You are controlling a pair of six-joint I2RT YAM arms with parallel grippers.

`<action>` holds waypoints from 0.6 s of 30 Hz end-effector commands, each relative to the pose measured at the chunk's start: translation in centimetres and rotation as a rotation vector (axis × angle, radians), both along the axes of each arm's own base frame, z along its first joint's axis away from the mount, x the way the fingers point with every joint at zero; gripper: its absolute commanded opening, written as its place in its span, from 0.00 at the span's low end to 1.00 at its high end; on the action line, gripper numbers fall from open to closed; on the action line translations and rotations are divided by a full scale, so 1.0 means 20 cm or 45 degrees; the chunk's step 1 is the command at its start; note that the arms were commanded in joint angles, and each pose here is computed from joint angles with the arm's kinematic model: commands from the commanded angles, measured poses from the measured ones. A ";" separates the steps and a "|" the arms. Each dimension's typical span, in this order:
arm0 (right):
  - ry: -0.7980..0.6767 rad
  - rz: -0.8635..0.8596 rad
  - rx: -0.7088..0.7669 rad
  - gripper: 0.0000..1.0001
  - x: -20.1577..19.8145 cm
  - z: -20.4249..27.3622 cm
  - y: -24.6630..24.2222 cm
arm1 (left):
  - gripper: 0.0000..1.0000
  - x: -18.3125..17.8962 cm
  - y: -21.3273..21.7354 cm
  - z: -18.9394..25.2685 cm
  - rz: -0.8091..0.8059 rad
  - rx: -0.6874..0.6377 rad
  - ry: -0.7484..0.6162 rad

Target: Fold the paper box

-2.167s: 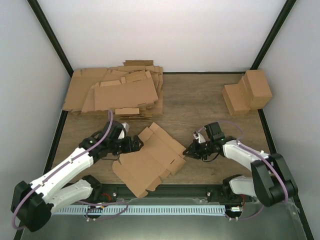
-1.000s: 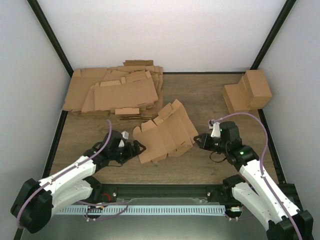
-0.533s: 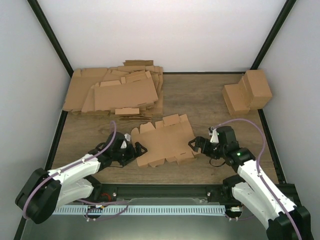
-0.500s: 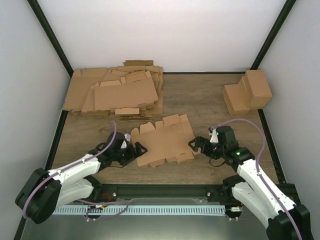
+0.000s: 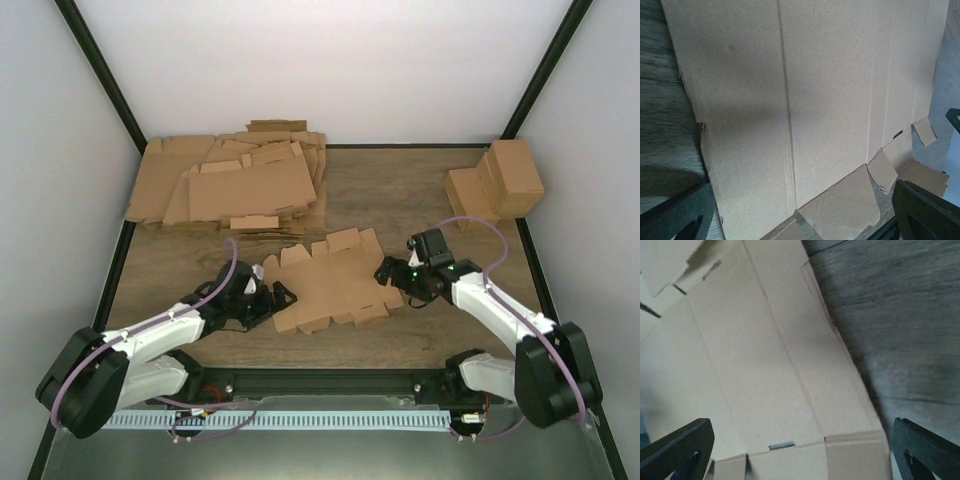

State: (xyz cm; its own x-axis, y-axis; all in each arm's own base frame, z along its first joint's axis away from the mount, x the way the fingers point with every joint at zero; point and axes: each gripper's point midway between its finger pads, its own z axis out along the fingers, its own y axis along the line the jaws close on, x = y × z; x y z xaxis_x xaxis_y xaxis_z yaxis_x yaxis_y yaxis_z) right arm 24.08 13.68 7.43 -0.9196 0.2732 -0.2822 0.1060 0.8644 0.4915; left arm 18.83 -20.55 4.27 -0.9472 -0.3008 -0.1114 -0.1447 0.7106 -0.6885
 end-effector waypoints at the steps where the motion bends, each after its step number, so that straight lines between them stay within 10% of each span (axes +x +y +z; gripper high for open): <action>1: -0.050 0.015 -0.085 1.00 0.14 -0.03 -0.01 | 1.00 -0.06 0.05 -0.12 0.000 0.084 0.096; 18: 0.131 0.201 0.064 0.98 0.01 -0.19 0.10 | 0.90 0.05 -0.10 0.22 -0.054 -0.114 -0.035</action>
